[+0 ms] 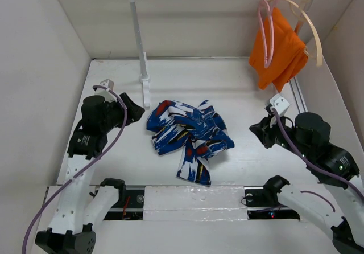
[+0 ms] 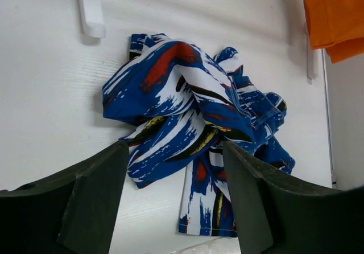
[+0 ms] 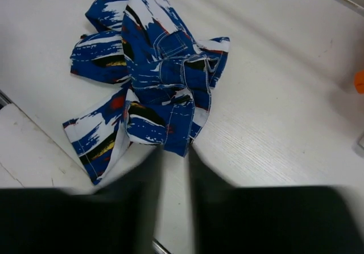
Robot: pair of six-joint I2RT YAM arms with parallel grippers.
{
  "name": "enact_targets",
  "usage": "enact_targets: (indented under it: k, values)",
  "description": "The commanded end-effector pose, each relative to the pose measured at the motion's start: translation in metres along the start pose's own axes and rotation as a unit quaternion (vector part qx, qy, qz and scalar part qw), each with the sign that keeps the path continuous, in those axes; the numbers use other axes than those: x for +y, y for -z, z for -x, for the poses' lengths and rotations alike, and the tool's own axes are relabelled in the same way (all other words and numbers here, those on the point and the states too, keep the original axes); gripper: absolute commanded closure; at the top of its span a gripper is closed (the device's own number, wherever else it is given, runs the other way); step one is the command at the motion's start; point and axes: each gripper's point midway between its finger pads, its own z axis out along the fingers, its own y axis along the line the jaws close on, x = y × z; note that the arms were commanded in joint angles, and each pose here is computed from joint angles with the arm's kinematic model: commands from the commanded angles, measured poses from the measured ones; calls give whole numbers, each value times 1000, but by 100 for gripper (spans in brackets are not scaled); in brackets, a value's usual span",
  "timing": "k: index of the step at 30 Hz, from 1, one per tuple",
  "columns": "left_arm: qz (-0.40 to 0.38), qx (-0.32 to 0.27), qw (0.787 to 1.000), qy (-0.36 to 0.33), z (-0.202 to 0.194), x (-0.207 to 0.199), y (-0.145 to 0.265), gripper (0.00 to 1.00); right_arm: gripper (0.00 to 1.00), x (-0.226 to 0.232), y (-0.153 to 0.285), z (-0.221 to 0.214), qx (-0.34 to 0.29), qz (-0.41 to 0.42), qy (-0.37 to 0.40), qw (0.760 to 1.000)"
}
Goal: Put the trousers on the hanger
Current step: Flatten out the trousers at the center of the board.
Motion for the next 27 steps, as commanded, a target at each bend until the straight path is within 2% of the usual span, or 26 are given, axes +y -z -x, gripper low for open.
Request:
enact_targets:
  k: [1, 2, 3, 4, 5, 6, 8, 9, 10, 12, 14, 15, 17, 18, 19, 20, 21, 23, 24, 25, 26, 27]
  values:
    - [-68, -10, 998, -8, 10, -28, 2, 38, 96, 3, -12, 0, -8, 7, -8, 1000]
    - [-88, 3, 996, -6, 2, -32, 1, 51, 100, 4, -16, -1, -6, 10, -8, 1000]
    - [-116, 2, 993, -12, -1, -39, -2, 56, 100, 5, -22, -9, 4, 15, -9, 1000]
    - [-137, 41, 990, -4, -28, -37, -8, 59, 100, 9, -28, -14, 13, 26, -9, 1000]
    - [-151, 58, 987, 4, -38, -37, -12, 68, 100, 9, -32, -9, 6, 29, -9, 1000]
    - [-160, 67, 985, 11, -45, -38, -15, 70, 99, 11, -41, -23, 24, 33, -11, 999]
    - [-145, 55, 988, 4, -41, -32, -20, 67, 80, 12, -52, -28, 32, 36, -17, 999]
    - [-124, 33, 992, -11, -29, -27, -24, 63, 55, 13, -55, -30, 34, 39, -15, 999]
    - [-112, 29, 993, -16, -16, -28, -33, 61, 44, 17, -61, -38, 43, 52, -14, 998]
    - [-88, 29, 995, -29, 1, -25, -52, 56, 26, 18, -69, -41, 45, 55, -14, 997]
    - [-73, 25, 996, -38, 27, -29, -74, 54, 23, 14, -73, -46, 52, 46, -15, 997]
    - [-78, 17, 996, -48, 35, -40, -78, 54, 23, 12, -74, -48, 58, 41, -16, 997]
    - [-23, -5, 991, -129, 41, -83, -99, 51, 23, 9, -76, -50, 62, 29, -14, 998]
    - [62, -20, 984, -163, 43, -77, -105, 51, 23, 7, -78, -52, 65, 24, -14, 998]
    - [47, -11, 981, -190, 33, -125, -115, 51, 25, 7, -79, -52, 65, 22, -14, 998]
    - [51, -11, 980, -190, 29, -136, -116, 50, 28, 7, -78, -56, 76, 24, -15, 997]
    - [38, -14, 982, -183, 26, -150, -115, 49, 44, 8, -76, -56, 79, 24, -17, 996]
    - [12, -7, 992, -126, 10, -151, -103, 44, 87, 3, -72, -67, 100, 11, -16, 995]
    - [-26, 0, 994, -103, -1, -157, -98, 44, 100, 2, -71, -76, 111, 7, -14, 994]
    - [-34, 18, 995, -90, -26, -136, -86, 44, 100, 7, -69, -79, 109, 19, -16, 994]
    - [-59, 42, 994, -87, -52, -140, -76, 44, 100, 12, -70, -79, 101, 33, -17, 994]
    - [-65, 73, 993, -65, -78, -137, -67, 44, 76, 17, -70, -85, 105, 44, -25, 993]
